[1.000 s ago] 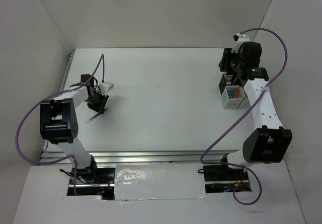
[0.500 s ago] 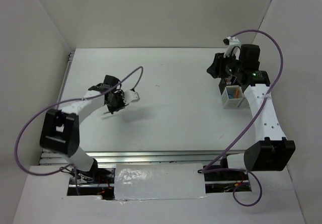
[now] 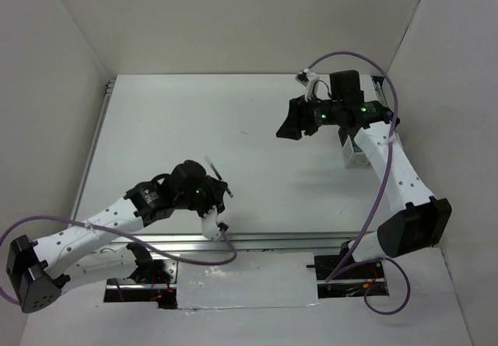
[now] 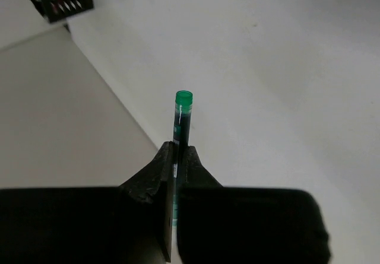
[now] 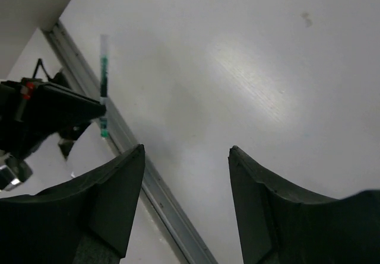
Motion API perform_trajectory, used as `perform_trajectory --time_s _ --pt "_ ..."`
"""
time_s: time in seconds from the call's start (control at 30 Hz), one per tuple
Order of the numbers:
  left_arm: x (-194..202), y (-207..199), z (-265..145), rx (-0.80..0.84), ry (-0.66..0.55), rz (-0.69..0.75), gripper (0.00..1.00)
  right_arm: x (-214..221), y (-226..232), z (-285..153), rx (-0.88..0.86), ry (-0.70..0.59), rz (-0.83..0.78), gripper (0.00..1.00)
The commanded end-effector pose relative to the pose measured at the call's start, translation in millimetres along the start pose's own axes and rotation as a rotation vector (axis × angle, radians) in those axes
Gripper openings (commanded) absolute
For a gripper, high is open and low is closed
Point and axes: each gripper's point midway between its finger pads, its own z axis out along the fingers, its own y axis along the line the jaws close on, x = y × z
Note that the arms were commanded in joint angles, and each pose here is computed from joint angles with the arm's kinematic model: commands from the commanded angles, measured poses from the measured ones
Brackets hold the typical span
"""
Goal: Sort the stationery into containers
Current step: Pick up the pen from the center of the board.
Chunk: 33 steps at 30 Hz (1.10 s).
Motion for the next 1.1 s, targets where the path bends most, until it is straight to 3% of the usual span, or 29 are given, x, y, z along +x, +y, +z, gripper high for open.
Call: perform_trajectory --time_s 0.0,0.2,0.5,1.07 --pt "-25.9 39.2 -4.4 -0.160 -0.004 0.286 0.00 -6.9 45.4 10.6 -0.146 0.022 0.013 0.67" --pt "-57.7 62.9 -16.5 -0.314 -0.004 0.405 0.00 5.0 96.7 35.4 -0.303 0.089 0.070 0.73" --pt "-77.9 69.2 -19.9 -0.332 -0.034 0.461 0.00 18.3 138.9 55.9 -0.458 0.176 0.112 0.77" --pt "-89.7 63.7 -19.2 -0.328 -0.070 0.529 0.00 28.3 160.3 82.1 -0.507 0.260 0.105 0.73"
